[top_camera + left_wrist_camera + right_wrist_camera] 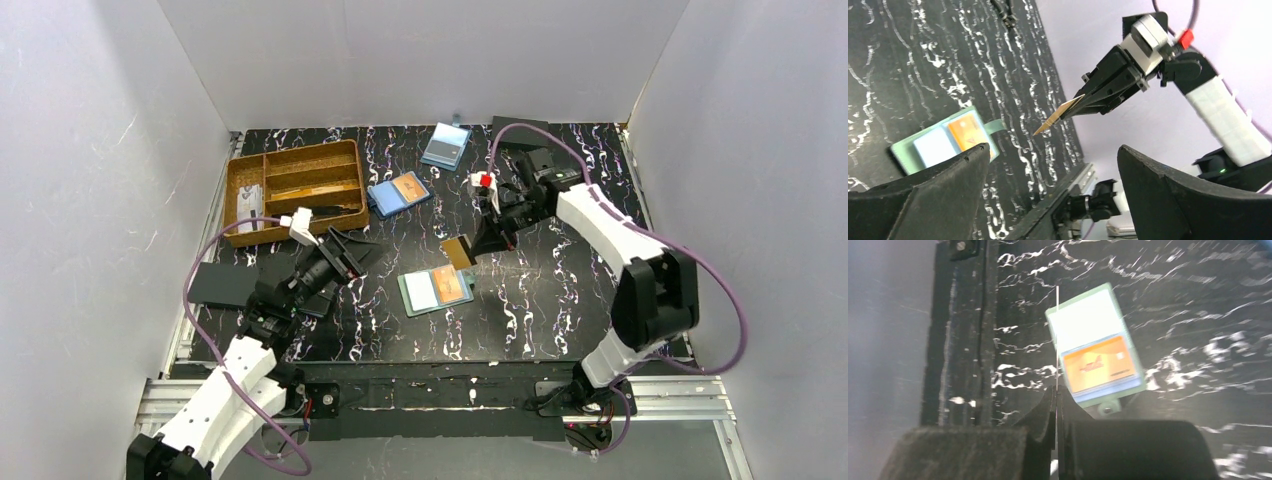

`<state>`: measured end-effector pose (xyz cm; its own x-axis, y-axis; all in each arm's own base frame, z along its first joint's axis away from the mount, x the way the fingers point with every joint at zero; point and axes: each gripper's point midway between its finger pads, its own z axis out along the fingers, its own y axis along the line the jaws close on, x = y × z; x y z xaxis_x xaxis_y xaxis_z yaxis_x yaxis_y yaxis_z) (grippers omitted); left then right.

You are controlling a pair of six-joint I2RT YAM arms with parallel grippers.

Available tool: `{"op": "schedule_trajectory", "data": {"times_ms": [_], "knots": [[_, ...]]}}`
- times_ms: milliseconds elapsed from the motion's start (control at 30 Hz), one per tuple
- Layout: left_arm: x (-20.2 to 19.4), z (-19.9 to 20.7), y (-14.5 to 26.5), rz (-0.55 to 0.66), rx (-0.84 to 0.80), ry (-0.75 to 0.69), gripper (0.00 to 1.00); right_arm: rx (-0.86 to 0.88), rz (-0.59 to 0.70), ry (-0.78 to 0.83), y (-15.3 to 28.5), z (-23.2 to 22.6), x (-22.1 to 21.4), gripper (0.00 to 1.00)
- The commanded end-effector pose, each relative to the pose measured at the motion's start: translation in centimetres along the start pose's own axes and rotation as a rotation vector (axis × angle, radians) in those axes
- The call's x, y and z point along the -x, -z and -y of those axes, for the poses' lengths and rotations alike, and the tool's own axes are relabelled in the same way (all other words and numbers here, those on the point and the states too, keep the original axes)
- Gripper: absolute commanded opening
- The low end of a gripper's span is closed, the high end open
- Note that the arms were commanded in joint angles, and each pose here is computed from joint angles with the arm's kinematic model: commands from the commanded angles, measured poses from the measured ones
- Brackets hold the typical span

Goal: Take the credit cards out of the card holder
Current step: Remove the credit card from the card holder.

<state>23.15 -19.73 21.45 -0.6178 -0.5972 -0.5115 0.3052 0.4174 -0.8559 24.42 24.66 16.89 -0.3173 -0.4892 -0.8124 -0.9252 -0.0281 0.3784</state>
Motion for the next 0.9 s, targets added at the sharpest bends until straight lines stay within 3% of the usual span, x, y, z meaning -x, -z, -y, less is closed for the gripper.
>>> {"op": "schedule_trajectory", "data": {"times_ms": [0, 100, 200, 367, 500, 633, 867], "knots": [[-0.2, 2.6, 0.1, -0.114, -0.004, 0.159, 0.98, -0.14, 0.008, 0.363, 2.7, -0.3, 4.4, 0.01], [-0.6, 3.8, -0.6, -0.195, -0.009, 0.296, 0.98, -0.174, 0.003, 0.573, 3.3, -0.8, 5.0, 0.01], [-0.5, 5.0, -1.1, -0.214, -0.022, 0.331, 0.98, -0.17, -0.021, 0.756, 3.5, -1.6, 5.0, 0.01], [-2.2, 6.2, -2.6, -0.271, -0.025, 0.287, 0.98, -0.156, -0.089, 0.862, 4.3, -1.5, 5.9, 0.01], [-5.1, 6.5, -5.1, -0.355, -0.008, 0.416, 0.98, -0.177, -0.125, 1.035, 5.0, -2.3, 6.3, 0.01], [-6.3, 7.1, -6.8, -0.385, -0.003, 0.588, 0.98, -0.289, -0.14, 1.286, 6.5, -3.3, 8.1, 0.01], [-7.3, 8.4, -8.1, -0.402, -0.029, 0.635, 0.98, -0.41, -0.09, 1.665, 6.8, -6.8, 8.0, 0.01]]}}
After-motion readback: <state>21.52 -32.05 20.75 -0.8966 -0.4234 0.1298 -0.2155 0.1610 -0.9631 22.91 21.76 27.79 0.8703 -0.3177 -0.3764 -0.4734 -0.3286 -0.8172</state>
